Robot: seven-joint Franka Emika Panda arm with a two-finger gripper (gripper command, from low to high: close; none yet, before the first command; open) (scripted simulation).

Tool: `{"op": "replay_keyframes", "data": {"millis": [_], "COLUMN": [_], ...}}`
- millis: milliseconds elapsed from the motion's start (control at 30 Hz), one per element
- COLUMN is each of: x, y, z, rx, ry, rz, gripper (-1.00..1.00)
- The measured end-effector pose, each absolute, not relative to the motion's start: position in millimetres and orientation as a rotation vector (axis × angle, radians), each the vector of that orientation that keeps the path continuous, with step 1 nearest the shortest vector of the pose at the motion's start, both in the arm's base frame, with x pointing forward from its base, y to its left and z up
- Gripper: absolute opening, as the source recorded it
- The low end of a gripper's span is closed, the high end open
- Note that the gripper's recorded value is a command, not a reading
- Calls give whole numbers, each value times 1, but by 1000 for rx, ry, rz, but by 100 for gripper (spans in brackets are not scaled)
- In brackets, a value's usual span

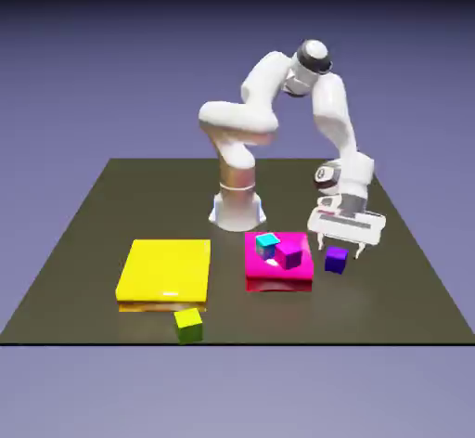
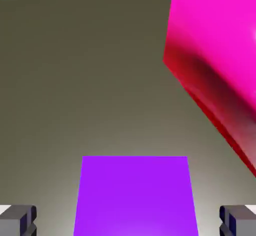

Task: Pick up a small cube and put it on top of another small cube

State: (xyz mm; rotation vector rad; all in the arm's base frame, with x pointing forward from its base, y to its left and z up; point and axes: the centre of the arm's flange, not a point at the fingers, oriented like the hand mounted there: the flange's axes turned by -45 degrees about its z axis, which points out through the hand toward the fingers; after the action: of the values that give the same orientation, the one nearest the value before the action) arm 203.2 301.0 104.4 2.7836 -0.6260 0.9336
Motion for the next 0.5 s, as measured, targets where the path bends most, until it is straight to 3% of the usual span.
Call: {"op": "replay_keyframes", "data": {"millis": [367, 500], "x": [168, 215], "y": [332, 344], "z": [160, 176], "rx": [2823, 2843], "ry": [-615, -732], "rz": [859, 805], "gripper": [-100, -100]}}
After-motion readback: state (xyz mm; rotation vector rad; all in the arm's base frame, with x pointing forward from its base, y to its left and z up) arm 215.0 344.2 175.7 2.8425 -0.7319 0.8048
